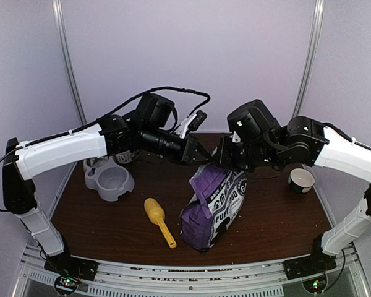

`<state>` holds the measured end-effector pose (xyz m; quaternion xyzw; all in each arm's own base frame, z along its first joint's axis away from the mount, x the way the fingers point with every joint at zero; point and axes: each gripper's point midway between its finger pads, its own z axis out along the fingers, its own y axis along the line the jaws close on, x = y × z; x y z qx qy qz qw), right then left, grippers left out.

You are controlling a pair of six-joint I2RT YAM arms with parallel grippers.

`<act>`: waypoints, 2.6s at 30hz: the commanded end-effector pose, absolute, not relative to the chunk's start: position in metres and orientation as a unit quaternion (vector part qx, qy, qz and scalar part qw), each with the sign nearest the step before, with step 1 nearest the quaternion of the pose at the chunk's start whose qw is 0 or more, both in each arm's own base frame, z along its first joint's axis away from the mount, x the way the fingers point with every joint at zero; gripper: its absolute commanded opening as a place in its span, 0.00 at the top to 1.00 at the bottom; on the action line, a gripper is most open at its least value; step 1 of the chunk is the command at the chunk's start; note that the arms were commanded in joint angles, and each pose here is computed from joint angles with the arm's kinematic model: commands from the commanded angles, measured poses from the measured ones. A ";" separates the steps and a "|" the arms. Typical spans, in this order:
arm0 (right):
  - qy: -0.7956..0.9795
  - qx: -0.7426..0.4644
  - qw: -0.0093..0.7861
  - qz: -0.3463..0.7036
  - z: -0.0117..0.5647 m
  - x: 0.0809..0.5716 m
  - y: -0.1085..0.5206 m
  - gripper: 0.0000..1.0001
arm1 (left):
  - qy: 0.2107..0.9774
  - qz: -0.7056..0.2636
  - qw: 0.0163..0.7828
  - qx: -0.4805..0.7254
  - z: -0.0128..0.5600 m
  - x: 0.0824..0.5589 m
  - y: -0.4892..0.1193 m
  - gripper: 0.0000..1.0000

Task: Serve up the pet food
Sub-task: Open the seal of the pet food bag.

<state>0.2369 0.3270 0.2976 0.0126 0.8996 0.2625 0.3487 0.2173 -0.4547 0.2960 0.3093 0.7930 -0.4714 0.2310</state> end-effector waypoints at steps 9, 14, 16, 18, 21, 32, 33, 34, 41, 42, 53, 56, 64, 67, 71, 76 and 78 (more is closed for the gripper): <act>0.940 0.016 0.312 0.135 0.225 0.212 0.260 1.00 | 0.737 -0.445 0.394 0.322 0.349 0.206 -0.461 1.00; 0.946 0.025 0.301 0.116 0.205 0.204 0.242 1.00 | 0.738 -0.433 0.408 0.318 0.349 0.205 -0.461 1.00; 0.946 0.030 0.300 0.116 0.201 0.202 0.239 1.00 | 0.735 -0.433 0.411 0.322 0.351 0.203 -0.462 1.00; 0.947 0.033 0.299 0.115 0.199 0.201 0.235 1.00 | 0.735 -0.430 0.416 0.320 0.352 0.203 -0.462 1.00; 0.948 0.036 0.296 0.107 0.200 0.199 0.230 1.00 | 0.735 -0.421 0.426 0.318 0.356 0.204 -0.461 1.00; 0.948 0.039 0.304 0.079 0.201 0.198 0.215 1.00 | 0.733 -0.395 0.460 0.309 0.368 0.208 -0.450 1.00; 0.949 0.039 0.303 0.078 0.200 0.198 0.215 1.00 | 0.734 -0.391 0.461 0.309 0.367 0.208 -0.449 1.00; 0.949 0.038 0.303 0.077 0.200 0.198 0.215 1.00 | 0.735 -0.388 0.463 0.309 0.367 0.209 -0.449 1.00; 0.934 0.064 0.318 0.149 0.228 0.199 0.225 1.00 | 0.706 -0.430 0.460 0.324 0.383 0.195 -0.453 1.00; 0.925 0.069 0.325 0.182 0.240 0.199 0.230 1.00 | 0.701 -0.442 0.453 0.329 0.386 0.190 -0.454 1.00; 0.831 0.109 0.335 0.431 0.330 0.196 0.272 0.51 | 0.691 -0.492 0.407 0.340 0.378 0.172 -0.465 1.00; 0.838 0.098 0.326 0.426 0.334 0.198 0.284 0.53 | 0.688 -0.495 0.404 0.343 0.378 0.170 -0.466 1.00; 0.844 0.082 0.323 0.421 0.339 0.205 0.304 0.60 | 0.687 -0.493 0.407 0.347 0.379 0.169 -0.464 1.00; 0.848 0.081 0.324 0.411 0.334 0.206 0.305 0.62 | 0.685 -0.494 0.406 0.349 0.379 0.168 -0.464 1.00; 0.861 0.083 0.323 0.384 0.322 0.209 0.303 0.70 | 0.685 -0.493 0.408 0.349 0.380 0.169 -0.464 1.00; 0.867 0.087 0.328 0.365 0.313 0.213 0.299 0.75 | 0.684 -0.494 0.408 0.349 0.381 0.169 -0.464 1.00; 0.868 0.086 0.330 0.361 0.312 0.215 0.300 0.75 | 0.681 -0.497 0.408 0.352 0.382 0.167 -0.464 1.00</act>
